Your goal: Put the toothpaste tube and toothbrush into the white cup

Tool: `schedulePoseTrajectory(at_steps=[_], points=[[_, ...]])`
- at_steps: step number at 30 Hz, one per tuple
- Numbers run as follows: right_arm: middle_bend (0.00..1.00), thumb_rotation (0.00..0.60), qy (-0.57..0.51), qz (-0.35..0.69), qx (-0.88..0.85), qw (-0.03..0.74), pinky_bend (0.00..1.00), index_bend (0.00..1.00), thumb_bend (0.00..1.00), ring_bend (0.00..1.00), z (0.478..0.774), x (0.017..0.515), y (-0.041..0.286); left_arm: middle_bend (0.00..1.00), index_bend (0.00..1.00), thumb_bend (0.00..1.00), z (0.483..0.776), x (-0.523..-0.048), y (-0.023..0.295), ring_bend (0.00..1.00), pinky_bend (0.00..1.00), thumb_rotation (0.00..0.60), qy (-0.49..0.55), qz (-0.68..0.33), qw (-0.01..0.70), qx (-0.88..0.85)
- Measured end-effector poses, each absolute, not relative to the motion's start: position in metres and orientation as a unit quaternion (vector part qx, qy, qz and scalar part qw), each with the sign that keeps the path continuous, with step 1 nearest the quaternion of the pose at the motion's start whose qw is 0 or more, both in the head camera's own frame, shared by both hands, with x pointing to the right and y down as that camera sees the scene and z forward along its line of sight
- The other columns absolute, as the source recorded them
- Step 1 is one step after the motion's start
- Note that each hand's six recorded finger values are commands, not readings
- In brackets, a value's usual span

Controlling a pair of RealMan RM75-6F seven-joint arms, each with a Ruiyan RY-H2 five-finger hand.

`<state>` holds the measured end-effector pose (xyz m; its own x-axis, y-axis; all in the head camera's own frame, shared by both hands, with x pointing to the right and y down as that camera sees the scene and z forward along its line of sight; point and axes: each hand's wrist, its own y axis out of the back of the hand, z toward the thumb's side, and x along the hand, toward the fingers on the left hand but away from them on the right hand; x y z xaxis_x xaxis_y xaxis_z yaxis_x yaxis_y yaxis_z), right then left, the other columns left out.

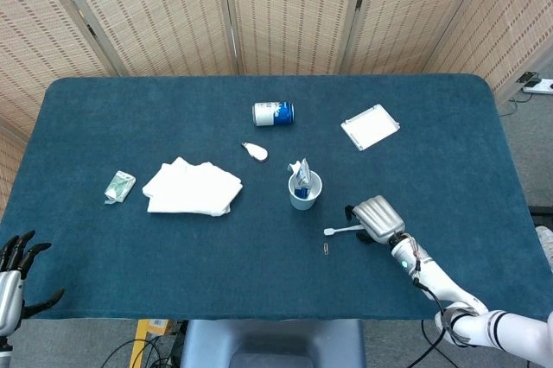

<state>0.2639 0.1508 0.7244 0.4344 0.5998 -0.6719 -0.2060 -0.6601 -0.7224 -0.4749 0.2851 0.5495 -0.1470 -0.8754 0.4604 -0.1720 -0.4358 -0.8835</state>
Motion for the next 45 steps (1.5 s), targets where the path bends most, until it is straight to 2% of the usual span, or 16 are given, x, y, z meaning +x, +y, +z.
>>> schedulePoseTrajectory(at_steps=[11,24,31,39,45], points=[[0.85,0.600,-0.121,0.524,-0.748,0.390,0.93,0.51,0.21,0.95,0.733,0.262,0.153,0.10,0.26,0.20,0.551,-0.477,0.287,0.04,0.14,0.600,0.447,-0.614,0.284,-0.585],[0.86,0.600,-0.119,0.528,-0.746,0.388,0.93,0.53,0.28,0.95,0.736,0.265,0.152,0.10,0.26,0.20,0.552,-0.477,0.287,0.04,0.14,0.600,0.446,-0.614,0.285,-0.585],[0.87,0.600,-0.120,0.528,-0.745,0.388,0.93,0.58,0.34,0.95,0.735,0.267,0.152,0.10,0.26,0.20,0.552,-0.477,0.287,0.04,0.14,0.600,0.446,-0.615,0.285,-0.584],[0.90,0.600,-0.161,0.524,-0.745,0.380,0.93,0.68,0.37,0.96,0.725,0.276,0.143,0.10,0.26,0.20,0.552,-0.476,0.287,0.04,0.14,0.600,0.445,-0.614,0.286,-0.586],[0.91,0.600,-0.229,0.507,-0.753,0.351,0.93,0.70,0.37,0.96,0.706,0.288,0.125,0.10,0.26,0.20,0.552,-0.473,0.283,0.04,0.14,0.600,0.444,-0.612,0.289,-0.587]])
